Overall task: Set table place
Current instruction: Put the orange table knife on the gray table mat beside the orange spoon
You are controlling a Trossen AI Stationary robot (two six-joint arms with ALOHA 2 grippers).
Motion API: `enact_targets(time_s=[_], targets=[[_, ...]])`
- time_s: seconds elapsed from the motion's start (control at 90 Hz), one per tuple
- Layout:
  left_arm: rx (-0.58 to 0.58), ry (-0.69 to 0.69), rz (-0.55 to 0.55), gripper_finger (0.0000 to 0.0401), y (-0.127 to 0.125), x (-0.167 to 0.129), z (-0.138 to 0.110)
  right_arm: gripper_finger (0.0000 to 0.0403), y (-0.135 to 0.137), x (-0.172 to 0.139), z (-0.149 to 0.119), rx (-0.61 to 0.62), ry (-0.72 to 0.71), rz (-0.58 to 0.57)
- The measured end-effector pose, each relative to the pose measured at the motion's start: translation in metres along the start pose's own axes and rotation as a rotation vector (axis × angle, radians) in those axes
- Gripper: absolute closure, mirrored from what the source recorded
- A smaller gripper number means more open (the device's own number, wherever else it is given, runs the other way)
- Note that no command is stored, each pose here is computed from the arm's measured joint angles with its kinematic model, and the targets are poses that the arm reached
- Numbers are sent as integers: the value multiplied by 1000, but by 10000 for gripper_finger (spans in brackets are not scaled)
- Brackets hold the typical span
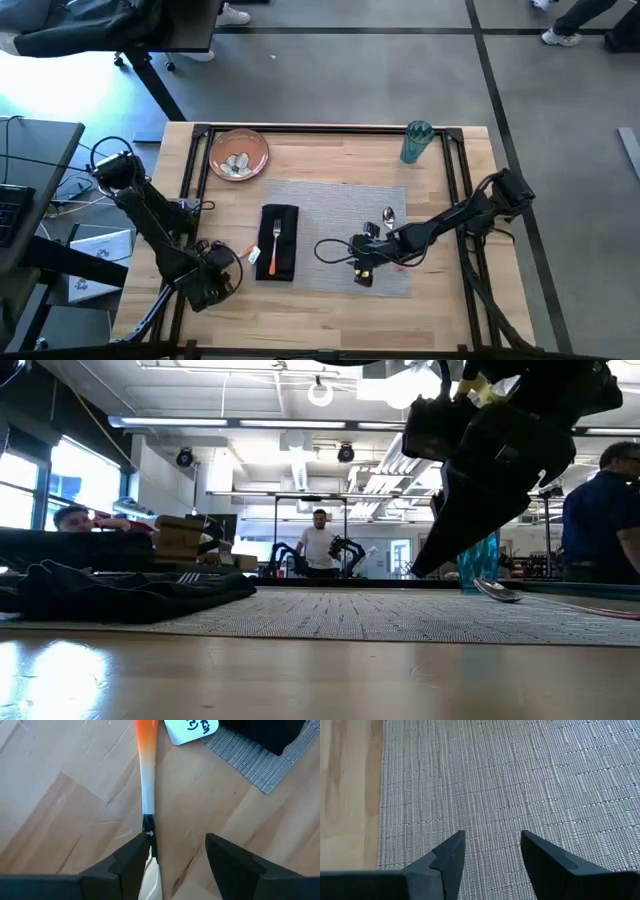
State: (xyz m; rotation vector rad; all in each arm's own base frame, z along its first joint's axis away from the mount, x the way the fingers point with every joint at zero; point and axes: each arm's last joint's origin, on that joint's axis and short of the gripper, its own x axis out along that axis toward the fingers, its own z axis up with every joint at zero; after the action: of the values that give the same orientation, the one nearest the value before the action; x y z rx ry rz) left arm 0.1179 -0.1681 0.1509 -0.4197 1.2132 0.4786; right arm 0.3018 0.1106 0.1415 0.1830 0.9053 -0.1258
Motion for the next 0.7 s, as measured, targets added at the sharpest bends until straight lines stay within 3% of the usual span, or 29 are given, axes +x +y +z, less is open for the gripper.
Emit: enact_targets(time_s=[0.322,0.7], targets=[[-6,31,4,215,0,0,-1,231,0,0,0,0,-4,-6],[13,1,83,220,6,3,-1,231,0,0,0,0,-6,-7]])
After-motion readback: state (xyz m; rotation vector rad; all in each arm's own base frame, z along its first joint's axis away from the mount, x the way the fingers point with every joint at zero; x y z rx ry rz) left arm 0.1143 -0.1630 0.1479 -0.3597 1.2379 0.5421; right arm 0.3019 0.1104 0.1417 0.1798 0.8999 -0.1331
